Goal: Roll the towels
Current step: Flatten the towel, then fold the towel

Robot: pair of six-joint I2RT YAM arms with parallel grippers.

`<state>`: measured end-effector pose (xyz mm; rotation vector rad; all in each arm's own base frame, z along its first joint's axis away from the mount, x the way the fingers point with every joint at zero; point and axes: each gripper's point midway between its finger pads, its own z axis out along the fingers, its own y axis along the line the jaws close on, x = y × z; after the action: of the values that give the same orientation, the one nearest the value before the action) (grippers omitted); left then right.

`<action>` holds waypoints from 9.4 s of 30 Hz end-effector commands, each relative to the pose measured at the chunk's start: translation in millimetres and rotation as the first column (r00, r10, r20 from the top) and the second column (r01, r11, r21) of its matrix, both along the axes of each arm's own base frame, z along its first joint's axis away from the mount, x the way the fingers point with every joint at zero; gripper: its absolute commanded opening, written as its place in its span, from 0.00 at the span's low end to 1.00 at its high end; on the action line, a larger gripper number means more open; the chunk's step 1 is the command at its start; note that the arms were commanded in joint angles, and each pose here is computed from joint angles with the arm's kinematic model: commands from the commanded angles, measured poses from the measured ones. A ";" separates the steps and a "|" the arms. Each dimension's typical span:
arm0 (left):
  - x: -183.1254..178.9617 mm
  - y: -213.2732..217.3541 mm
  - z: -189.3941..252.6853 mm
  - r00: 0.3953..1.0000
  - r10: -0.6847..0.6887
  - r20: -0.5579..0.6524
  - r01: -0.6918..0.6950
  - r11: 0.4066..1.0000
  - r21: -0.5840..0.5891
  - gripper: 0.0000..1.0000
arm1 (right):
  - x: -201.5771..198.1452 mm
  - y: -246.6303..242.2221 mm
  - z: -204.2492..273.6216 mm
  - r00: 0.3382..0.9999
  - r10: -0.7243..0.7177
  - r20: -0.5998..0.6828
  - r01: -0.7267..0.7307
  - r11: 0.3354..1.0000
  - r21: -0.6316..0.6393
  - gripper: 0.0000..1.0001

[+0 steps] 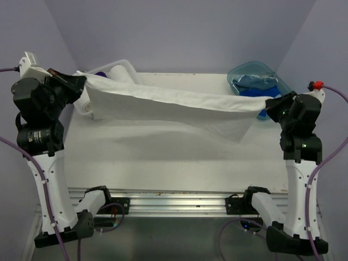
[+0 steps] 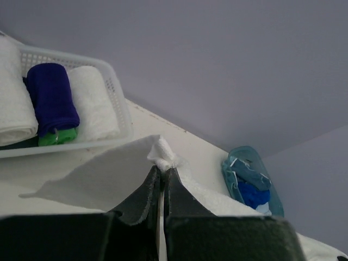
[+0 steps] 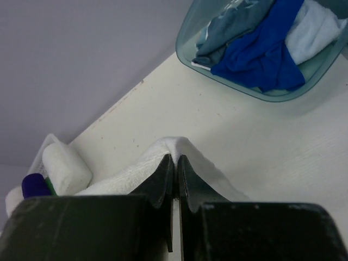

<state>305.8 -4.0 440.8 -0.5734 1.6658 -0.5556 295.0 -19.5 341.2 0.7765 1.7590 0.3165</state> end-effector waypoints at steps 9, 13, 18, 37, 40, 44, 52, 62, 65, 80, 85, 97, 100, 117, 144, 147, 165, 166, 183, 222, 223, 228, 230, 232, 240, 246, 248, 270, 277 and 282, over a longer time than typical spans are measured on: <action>-87.5 -1.4 74.4 0.978 0.063 0.200 -0.093 0.986 0.140 0.00 | -101.4 -4.7 104.3 0.975 -0.042 0.219 0.071 0.990 -0.125 0.00; -111.7 -4.6 83.9 0.966 0.074 0.248 -0.114 0.982 0.152 0.00 | -128.2 -3.5 121.5 0.963 -0.040 0.268 0.081 0.986 -0.144 0.00; -127.6 -3.1 85.7 0.958 0.097 0.271 -0.144 0.977 0.160 0.00 | -151.3 -4.8 133.7 0.953 -0.044 0.299 0.096 0.982 -0.162 0.00; -9.7 26.0 -140.8 0.956 0.152 -0.252 -0.119 0.983 0.141 0.00 | -10.4 11.3 -95.7 0.977 0.033 -0.209 -0.046 0.997 -0.058 0.00; 21.4 31.0 -199.2 0.909 0.150 -0.389 -0.110 0.986 0.122 0.00 | 37.5 10.0 -145.3 0.956 0.019 -0.293 -0.036 0.998 -0.052 0.00; 60.6 37.6 -252.0 0.850 0.142 -0.507 -0.099 0.989 0.111 0.00 | 91.6 5.2 -175.3 0.938 -0.014 -0.346 -0.014 0.997 -0.079 0.00; 108.1 43.3 -279.4 0.807 0.126 -0.577 -0.090 0.992 0.090 0.00 | 154.0 19.1 -179.0 0.929 0.012 -0.370 -0.055 0.993 -0.106 0.00; 143.2 42.9 -274.0 0.819 0.087 -0.567 -0.058 0.996 0.068 0.00 | 200.8 23.4 -168.2 0.933 0.035 -0.359 -0.080 0.990 -0.113 0.00; 143.4 43.8 -272.5 0.820 0.092 -0.566 -0.057 0.995 0.079 0.00 | 203.6 22.9 -172.3 0.929 0.042 -0.369 -0.087 0.991 -0.105 0.00; 44.0 18.8 -288.0 0.757 0.028 -0.653 0.038 0.996 0.086 0.00 | 107.0 16.7 -206.0 0.850 0.071 -0.522 -0.152 0.982 -0.114 0.00; 3.2 6.6 -309.8 0.716 0.000 -0.698 0.046 0.998 0.047 0.00 | 73.7 8.9 -219.3 0.821 0.052 -0.568 -0.151 0.980 -0.129 0.00; -34.0 13.4 -343.2 0.636 0.067 -0.769 -0.001 0.996 0.087 0.00 | 57.6 -3.7 -234.9 0.806 0.028 -0.591 -0.128 0.983 -0.129 0.00; -37.2 12.5 -348.4 0.631 0.066 -0.773 -0.010 0.997 0.078 0.00 | 58.4 -4.3 -239.3 0.801 0.027 -0.598 -0.128 0.984 -0.127 0.00; -48.5 7.7 -386.6 0.566 0.052 -0.823 -0.031 0.999 0.042 0.00 | 54.1 -9.8 -277.6 0.749 0.000 -0.662 -0.116 0.985 -0.131 0.00; -58.4 8.1 -384.0 0.550 0.075 -0.832 -0.076 0.996 0.040 0.42 | 59.2 -5.9 -268.6 0.769 0.017 -0.639 -0.116 0.987 -0.113 0.43; -47.7 12.1 -363.6 0.592 0.097 -0.800 -0.090 0.994 0.054 0.51 | 61.7 -7.1 -246.9 0.801 0.010 -0.599 -0.106 0.986 -0.126 0.53; 47.2 -28.2 -356.8 0.694 -0.048 -0.719 0.061 0.998 -0.008 0.41 | 139.0 51.2 -245.0 0.809 0.099 -0.580 -0.224 0.963 -0.149 0.22; 50.3 -26.5 -359.4 0.689 -0.040 -0.723 0.057 0.998 0.000 0.41 | 146.2 49.4 -252.1 0.799 0.087 -0.595 -0.222 0.962 -0.157 0.22; 58.8 0.7 -404.9 0.584 0.080 -0.808 0.043 0.991 0.129 0.38 | 142.8 25.9 -282.4 0.750 0.016 -0.662 -0.192 0.962 -0.195 0.22; -4.3 44.1 -392.8 0.524 0.139 -0.841 -0.094 0.990 0.105 0.38 | -41.2 54.0 -278.9 0.688 0.152 -0.709 -0.298 0.951 -0.085 0.29; -3.4 43.2 -390.8 0.532 0.137 -0.836 -0.094 0.990 0.102 0.38 | -46.4 51.9 -277.7 0.683 0.144 -0.716 -0.293 0.952 -0.087 0.29; -0.9 34.1 -386.5 0.555 0.087 -0.827 -0.072 0.996 0.056 0.38 | -56.9 61.7 -279.5 0.683 0.197 -0.704 -0.300 0.954 -0.025 0.50; -1.8 34.2 -388.6 0.550 0.085 -0.831 -0.072 0.996 0.055 0.38 | -60.6 72.8 -286.5 0.673 0.260 -0.693 -0.334 0.942 0.028 0.56; -1.2 32.3 -389.0 0.554 0.075 -0.829 -0.064 0.997 0.048 0.38 | -54.0 82.5 -286.6 0.695 0.313 -0.647 -0.363 0.930 0.059 0.65; -1.0 28.8 -391.0 0.557 0.056 -0.829 -0.049 0.998 0.034 0.38 | -48.4 102.5 -296.2 0.674 0.408 -0.616 -0.413 0.899 0.144 0.70; -0.8 27.5 -393.0 0.556 0.048 -0.830 -0.046 0.999 0.027 0.38 | -56.8 111.2 -292.9 0.637 0.465 -0.615 -0.453 0.871 0.189 0.70; 0.0 27.4 -392.9 0.556 0.046 -0.830 -0.045 0.999 0.025 0.38 | -59.1 115.7 -286.8 0.623 0.496 -0.605 -0.478 0.853 0.207 0.70; 3.6 26.7 -387.0 0.569 0.041 -0.822 -0.044 0.999 0.020 0.37 | -59.2 107.2 -250.3 0.639 0.467 -0.611 -0.485 0.861 0.152 0.56; 1.1 21.8 -390.7 0.559 0.032 -0.829 -0.029 0.999 0.019 0.37 | -43.4 119.3 -272.3 0.607 0.483 -0.631 -0.507 0.847 0.160 0.53; -1.6 20.8 -395.5 0.549 0.032 -0.836 -0.028 0.999 0.019 0.37 | -38.0 103.3 -309.0 0.560 0.383 -0.735 -0.459 0.882 0.109 0.50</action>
<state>298.0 16.8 42.7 -1.0070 2.5778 -0.2241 240.1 94.6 39.4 0.3784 2.7780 0.3442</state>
